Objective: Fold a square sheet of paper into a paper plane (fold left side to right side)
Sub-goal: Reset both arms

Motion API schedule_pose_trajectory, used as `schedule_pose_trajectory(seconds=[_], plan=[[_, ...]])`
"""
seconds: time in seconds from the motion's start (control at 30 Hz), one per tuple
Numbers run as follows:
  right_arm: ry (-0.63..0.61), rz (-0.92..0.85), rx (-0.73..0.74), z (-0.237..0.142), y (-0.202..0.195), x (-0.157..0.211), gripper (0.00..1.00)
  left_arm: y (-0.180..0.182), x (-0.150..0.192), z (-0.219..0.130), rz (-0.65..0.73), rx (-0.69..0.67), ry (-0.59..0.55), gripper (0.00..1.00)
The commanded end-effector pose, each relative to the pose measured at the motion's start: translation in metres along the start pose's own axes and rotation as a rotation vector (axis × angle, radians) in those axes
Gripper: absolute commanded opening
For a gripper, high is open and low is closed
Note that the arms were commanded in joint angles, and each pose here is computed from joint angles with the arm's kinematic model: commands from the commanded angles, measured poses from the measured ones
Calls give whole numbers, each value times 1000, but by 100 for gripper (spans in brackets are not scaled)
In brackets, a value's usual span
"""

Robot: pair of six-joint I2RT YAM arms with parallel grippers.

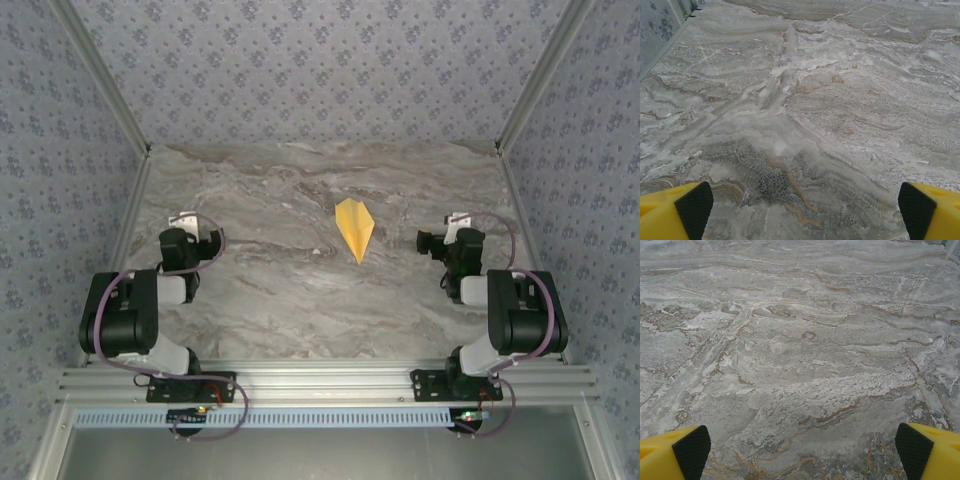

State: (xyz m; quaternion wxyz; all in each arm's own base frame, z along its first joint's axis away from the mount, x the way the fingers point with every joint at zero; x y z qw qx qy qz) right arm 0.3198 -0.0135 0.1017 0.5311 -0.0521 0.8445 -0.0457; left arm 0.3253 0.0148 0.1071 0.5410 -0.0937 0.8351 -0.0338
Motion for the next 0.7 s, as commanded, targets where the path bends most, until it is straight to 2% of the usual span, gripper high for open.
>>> schedule_pose_trajectory(seconds=[0.0, 0.67], plan=[[-34, -30, 20, 2, 0, -11, 100, -4, -10, 3, -14, 29, -28, 98], [-35, -30, 17, 2, 1, -11, 100, -5, -10, 3, -7, 26, -27, 98]])
Point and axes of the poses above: each hand's point on the last joint's axis, 136 mm out from that joint toward the fingers, its own z axis out along the fingers, its own y axis along the line the jaws close on, x = y × z, the point moved 7 cm from there along -z, back along the fingers, and after that the axes turned 9 degrees about -z, right-handed, at the moved point
